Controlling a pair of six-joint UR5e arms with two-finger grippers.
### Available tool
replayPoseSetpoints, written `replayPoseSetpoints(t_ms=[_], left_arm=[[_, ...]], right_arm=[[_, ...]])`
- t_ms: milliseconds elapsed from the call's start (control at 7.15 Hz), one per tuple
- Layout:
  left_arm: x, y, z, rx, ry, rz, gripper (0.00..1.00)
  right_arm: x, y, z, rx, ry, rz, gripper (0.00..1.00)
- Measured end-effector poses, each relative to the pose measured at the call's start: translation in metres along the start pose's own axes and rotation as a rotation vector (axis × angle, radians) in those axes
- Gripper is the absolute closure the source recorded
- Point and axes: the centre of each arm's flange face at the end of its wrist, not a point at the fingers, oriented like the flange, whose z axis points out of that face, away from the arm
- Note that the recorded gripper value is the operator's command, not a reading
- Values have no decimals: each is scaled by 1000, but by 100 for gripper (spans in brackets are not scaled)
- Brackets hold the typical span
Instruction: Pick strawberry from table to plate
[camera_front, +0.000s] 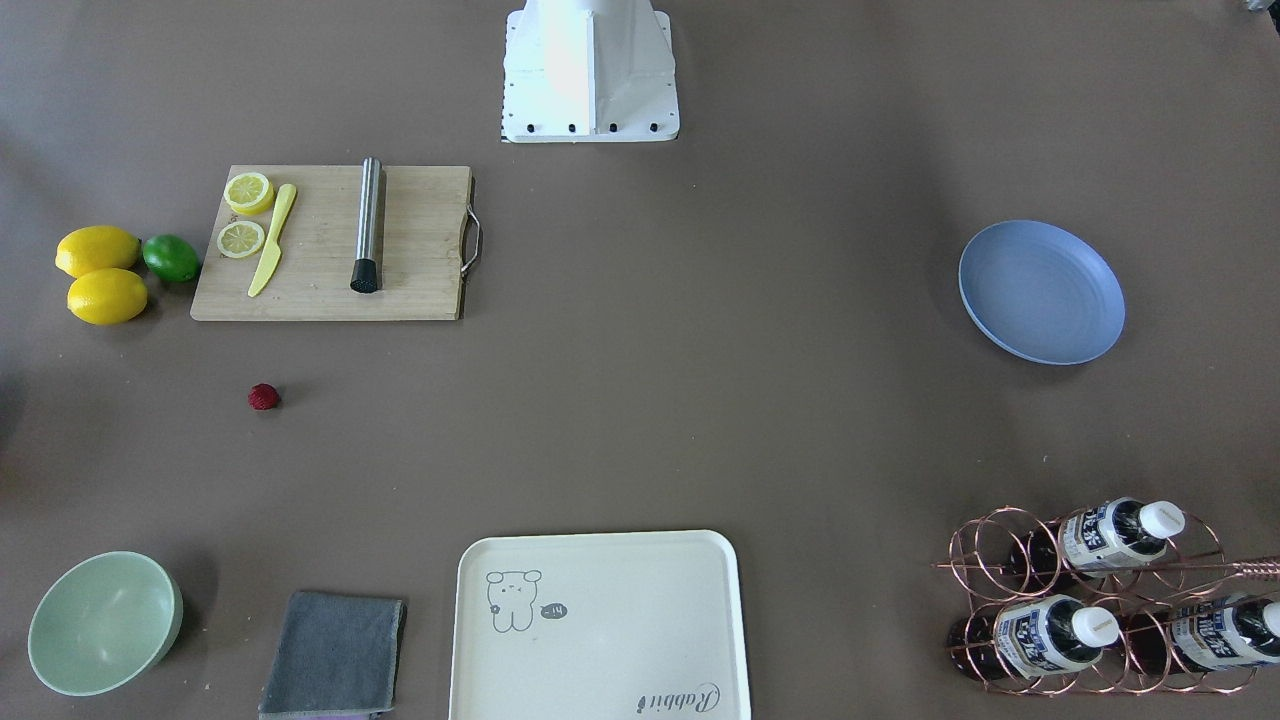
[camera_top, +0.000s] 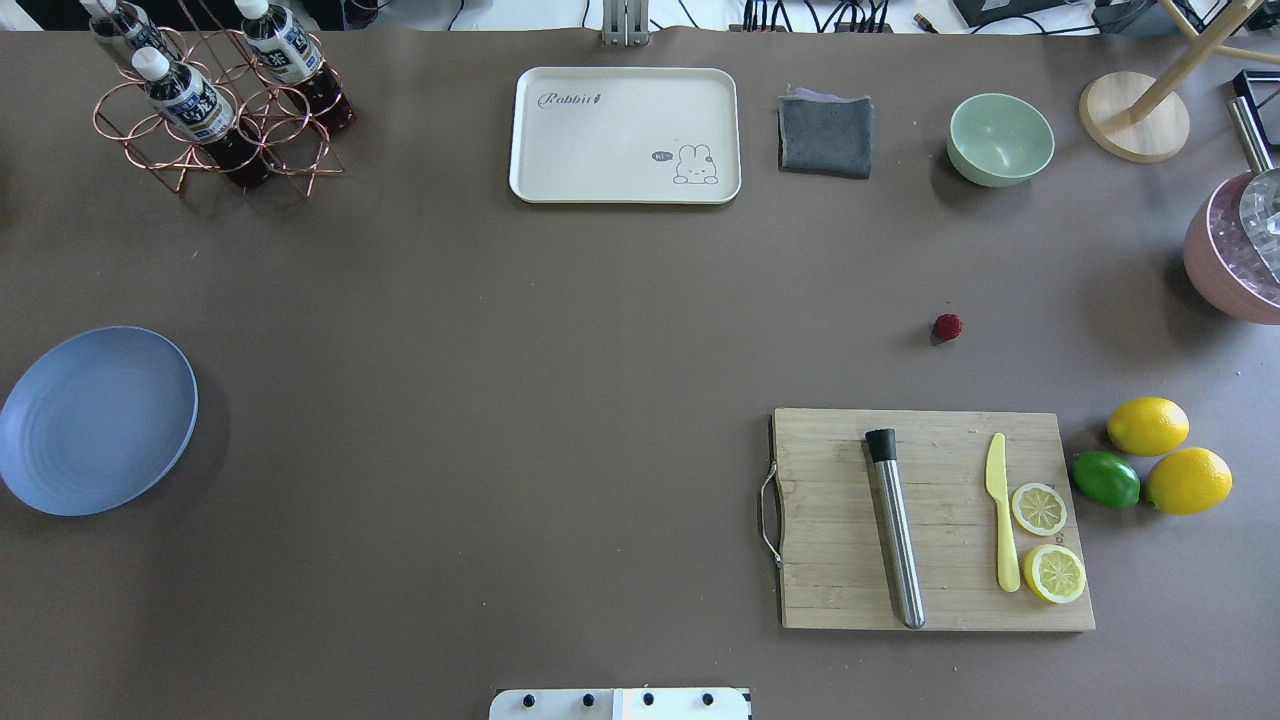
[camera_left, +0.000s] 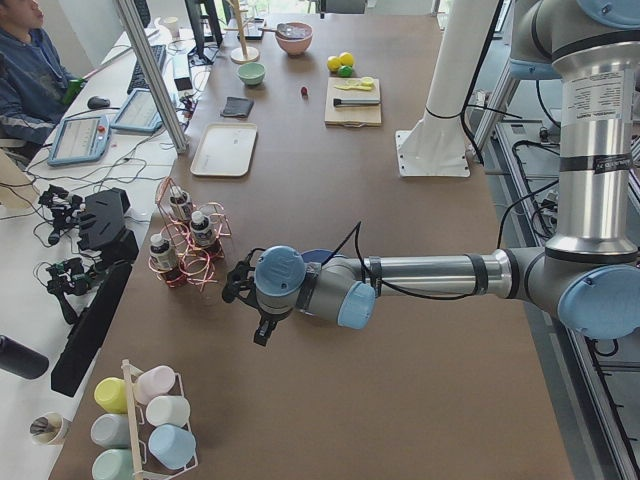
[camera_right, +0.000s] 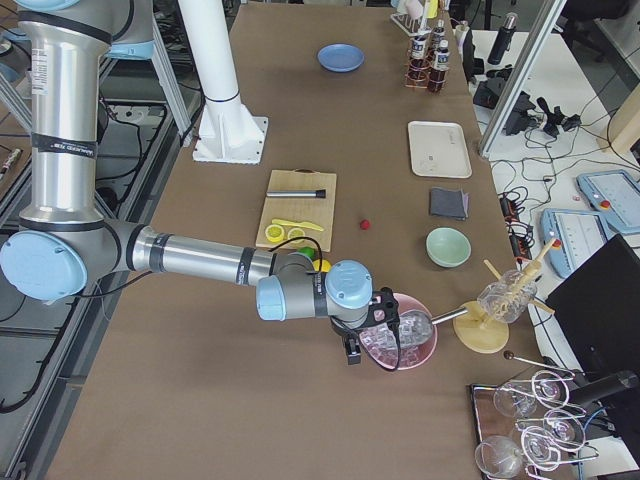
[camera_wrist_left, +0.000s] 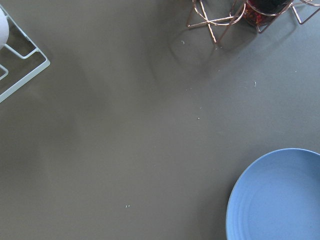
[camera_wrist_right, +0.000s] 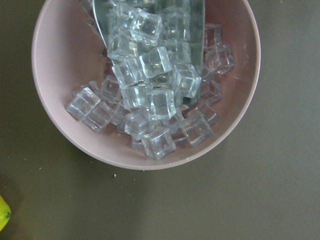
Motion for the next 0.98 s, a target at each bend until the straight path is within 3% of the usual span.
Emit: replayPoseSetpoints(t_ms=[559,979], left_arm=[[16,9,50,-33,32,-53,2],[32,34,114,-15,52,-93,3]], right_arm=[[-60,-23,15,58,-9,73,0],[-81,-27,29,60,-27,87,0]])
